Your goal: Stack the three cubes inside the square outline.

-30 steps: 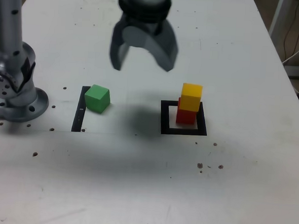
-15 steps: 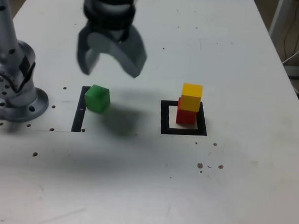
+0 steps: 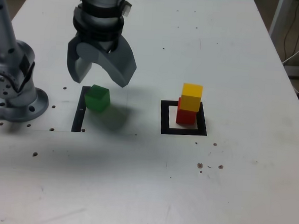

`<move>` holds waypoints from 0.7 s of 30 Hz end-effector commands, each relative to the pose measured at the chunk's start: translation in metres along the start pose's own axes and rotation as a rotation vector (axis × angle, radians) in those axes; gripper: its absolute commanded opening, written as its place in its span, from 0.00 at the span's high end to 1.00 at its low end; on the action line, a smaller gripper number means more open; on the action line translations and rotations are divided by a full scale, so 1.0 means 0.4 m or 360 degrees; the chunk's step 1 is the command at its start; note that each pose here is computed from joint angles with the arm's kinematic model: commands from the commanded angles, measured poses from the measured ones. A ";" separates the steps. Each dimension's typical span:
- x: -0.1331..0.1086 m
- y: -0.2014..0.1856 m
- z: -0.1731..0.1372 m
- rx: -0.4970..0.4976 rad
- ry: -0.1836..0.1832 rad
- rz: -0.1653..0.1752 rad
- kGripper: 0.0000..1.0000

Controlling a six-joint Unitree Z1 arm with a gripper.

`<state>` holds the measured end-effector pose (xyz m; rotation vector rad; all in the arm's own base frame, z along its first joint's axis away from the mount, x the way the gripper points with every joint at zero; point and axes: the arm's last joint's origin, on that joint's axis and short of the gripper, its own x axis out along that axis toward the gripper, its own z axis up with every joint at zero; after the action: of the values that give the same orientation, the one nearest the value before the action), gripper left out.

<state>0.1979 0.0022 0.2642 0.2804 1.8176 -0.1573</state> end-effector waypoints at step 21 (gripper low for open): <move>0.041 0.002 -0.003 0.0210 -0.0023 0.0005 0.01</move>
<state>0.1942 0.0048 0.2490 0.3710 1.7940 -0.2756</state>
